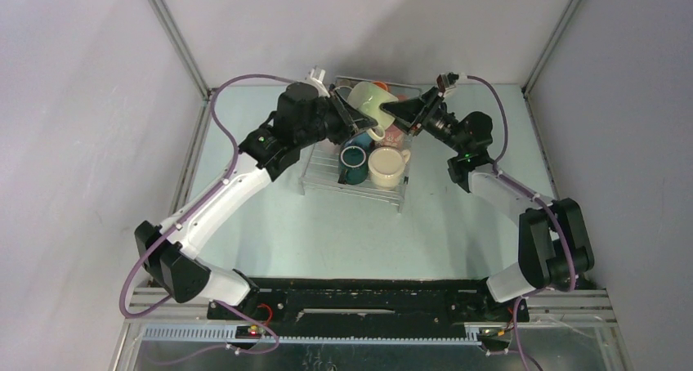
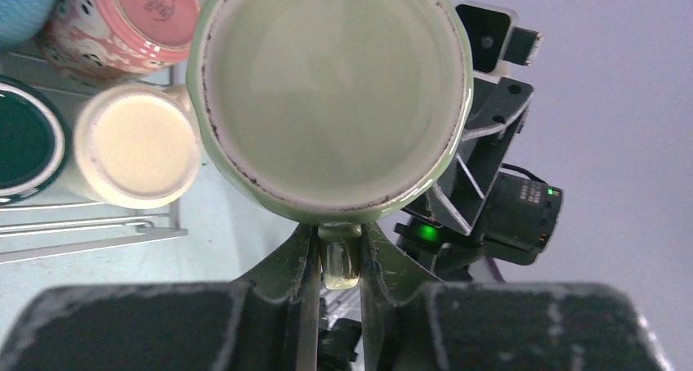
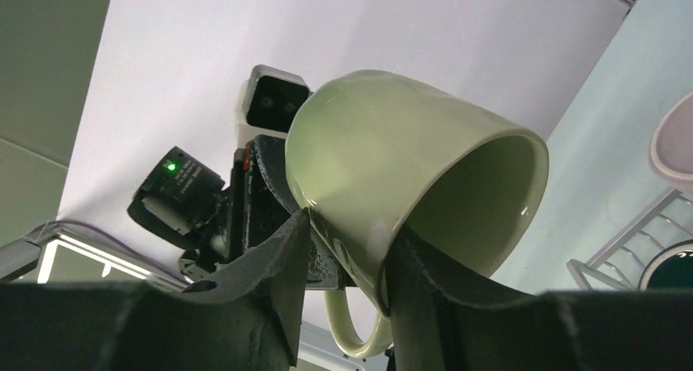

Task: Unload the cups from the dish rack
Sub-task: Unload the cup from the dish rack, then place the cup at the center of the board.

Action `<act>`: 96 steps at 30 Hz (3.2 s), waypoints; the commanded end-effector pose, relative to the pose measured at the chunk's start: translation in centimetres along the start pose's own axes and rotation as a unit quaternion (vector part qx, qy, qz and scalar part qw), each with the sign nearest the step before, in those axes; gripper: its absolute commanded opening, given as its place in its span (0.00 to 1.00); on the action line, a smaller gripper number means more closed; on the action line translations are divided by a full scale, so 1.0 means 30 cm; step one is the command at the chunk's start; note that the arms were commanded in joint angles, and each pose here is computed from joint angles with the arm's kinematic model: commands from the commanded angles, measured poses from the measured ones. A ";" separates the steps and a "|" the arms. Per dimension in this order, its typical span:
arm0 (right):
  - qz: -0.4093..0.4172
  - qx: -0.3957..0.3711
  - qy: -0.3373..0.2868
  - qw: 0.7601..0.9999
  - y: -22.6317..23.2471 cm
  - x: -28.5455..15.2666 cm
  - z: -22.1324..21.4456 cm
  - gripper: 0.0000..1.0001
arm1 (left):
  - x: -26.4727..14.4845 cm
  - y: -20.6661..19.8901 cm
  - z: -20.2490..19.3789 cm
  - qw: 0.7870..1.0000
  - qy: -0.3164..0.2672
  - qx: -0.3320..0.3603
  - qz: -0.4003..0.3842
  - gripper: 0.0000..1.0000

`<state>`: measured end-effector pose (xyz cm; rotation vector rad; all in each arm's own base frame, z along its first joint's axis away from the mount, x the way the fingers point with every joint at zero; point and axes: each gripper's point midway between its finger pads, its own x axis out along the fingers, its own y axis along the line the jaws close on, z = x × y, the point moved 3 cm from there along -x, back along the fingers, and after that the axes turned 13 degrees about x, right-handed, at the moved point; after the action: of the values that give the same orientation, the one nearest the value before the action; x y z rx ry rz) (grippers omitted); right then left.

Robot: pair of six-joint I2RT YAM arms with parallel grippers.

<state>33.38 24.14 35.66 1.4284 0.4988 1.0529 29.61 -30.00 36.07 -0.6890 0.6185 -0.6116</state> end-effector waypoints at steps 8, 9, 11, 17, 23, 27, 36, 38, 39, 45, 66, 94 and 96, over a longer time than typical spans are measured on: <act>0.073 -0.005 0.027 0.997 0.096 0.000 -0.034 0.21 | -0.064 -0.118 0.050 0.991 -0.020 -0.047 -0.120 0.00; 0.074 -0.006 0.027 0.997 0.097 0.000 -0.034 0.16 | -0.062 -0.117 0.047 0.991 -0.017 -0.050 -0.122 0.00; 0.075 -0.006 0.027 0.997 0.099 0.001 -0.036 0.07 | -0.061 -0.112 0.044 0.991 -0.015 -0.053 -0.124 0.00; 0.065 -0.012 0.024 0.998 0.092 0.002 -0.035 0.00 | -0.051 -0.077 0.029 0.991 -0.009 -0.057 -0.118 0.31; 0.034 -0.026 0.010 0.999 0.078 -0.002 -0.029 0.00 | -0.041 -0.042 0.012 0.993 -0.003 -0.051 -0.110 0.71; 0.014 -0.033 -0.001 0.999 0.068 -0.009 -0.020 0.00 | -0.044 -0.024 0.000 0.993 -0.002 -0.043 -0.106 0.84; -0.078 -0.074 -0.041 0.993 0.039 -0.038 0.022 0.00 | -0.080 0.024 -0.039 0.996 0.013 0.019 -0.083 1.00; -0.112 -0.090 -0.050 0.988 0.031 -0.047 0.034 0.00 | -0.098 0.032 -0.040 0.996 0.013 0.041 -0.075 1.00; -0.127 -0.103 -0.053 0.985 0.035 -0.051 0.042 0.00 | -0.109 0.037 -0.040 0.996 0.013 0.054 -0.069 1.00; -0.245 -0.172 -0.084 0.950 0.030 -0.129 0.125 0.00 | -0.195 0.058 -0.037 0.990 0.013 0.134 -0.039 1.00; -0.636 -0.224 -0.151 0.723 -0.375 -0.538 0.571 0.00 | -0.333 0.188 -0.187 0.961 0.056 0.270 0.013 1.00; -0.741 -0.184 -0.065 0.643 -0.721 -0.524 0.798 0.00 | -0.359 0.228 -0.251 0.956 0.075 0.283 -0.001 1.00; -0.745 -0.182 -0.058 0.639 -0.739 -0.525 0.803 0.00 | -0.359 0.229 -0.255 0.956 0.079 0.283 -0.001 1.00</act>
<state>50.69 2.78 11.59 0.3577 1.0532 -0.3238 19.81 -21.31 29.76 -0.1278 0.5731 -0.7700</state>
